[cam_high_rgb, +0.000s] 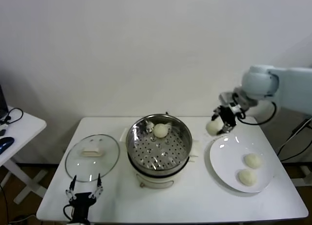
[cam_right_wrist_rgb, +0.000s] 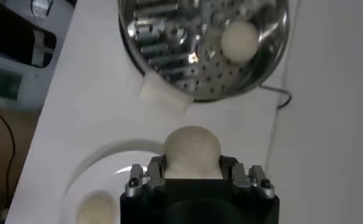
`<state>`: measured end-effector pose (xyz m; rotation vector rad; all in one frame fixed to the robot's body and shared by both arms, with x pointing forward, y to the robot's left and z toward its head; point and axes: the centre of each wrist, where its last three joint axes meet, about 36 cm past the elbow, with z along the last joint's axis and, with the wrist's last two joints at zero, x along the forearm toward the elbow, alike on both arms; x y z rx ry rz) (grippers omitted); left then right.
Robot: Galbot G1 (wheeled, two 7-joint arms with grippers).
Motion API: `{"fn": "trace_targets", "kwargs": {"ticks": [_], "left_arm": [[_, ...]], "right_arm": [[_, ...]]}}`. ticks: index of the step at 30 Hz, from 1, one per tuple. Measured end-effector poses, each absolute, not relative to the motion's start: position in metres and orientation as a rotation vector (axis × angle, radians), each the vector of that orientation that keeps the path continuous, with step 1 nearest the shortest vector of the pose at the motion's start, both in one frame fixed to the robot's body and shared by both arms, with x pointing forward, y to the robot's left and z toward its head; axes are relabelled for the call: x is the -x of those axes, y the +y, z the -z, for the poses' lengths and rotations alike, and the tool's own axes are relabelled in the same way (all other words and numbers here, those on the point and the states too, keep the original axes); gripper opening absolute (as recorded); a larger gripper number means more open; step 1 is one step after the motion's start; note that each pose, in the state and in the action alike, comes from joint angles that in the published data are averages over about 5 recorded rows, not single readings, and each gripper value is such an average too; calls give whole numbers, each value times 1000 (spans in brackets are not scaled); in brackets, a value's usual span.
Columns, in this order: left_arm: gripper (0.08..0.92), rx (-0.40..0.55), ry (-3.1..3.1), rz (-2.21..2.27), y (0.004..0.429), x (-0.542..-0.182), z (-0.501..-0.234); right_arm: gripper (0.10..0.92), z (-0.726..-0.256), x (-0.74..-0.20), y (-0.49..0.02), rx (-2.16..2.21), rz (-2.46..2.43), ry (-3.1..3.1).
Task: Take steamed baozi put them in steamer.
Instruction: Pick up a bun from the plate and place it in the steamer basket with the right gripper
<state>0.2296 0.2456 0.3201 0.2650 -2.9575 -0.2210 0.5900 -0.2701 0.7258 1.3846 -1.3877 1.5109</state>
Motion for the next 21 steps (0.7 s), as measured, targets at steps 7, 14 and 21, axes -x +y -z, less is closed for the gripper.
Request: {"fn": "trace_targets", "kwargs": {"ticks": [7,14,21], "left_arm": [[823,-263,-2963,214,244,-231,-321],[823,-258,-2967,209,244,-230,-321],[823,-247,-2967,206,243,-231,-320]], "right_arm": [[594,-775,-578,-198,-1480,-1556,-1451],[594,-759,-577,-129,-1549,-1572,-1442],[594,-707,-583,-87,-1576,-1568,-1392]]}}
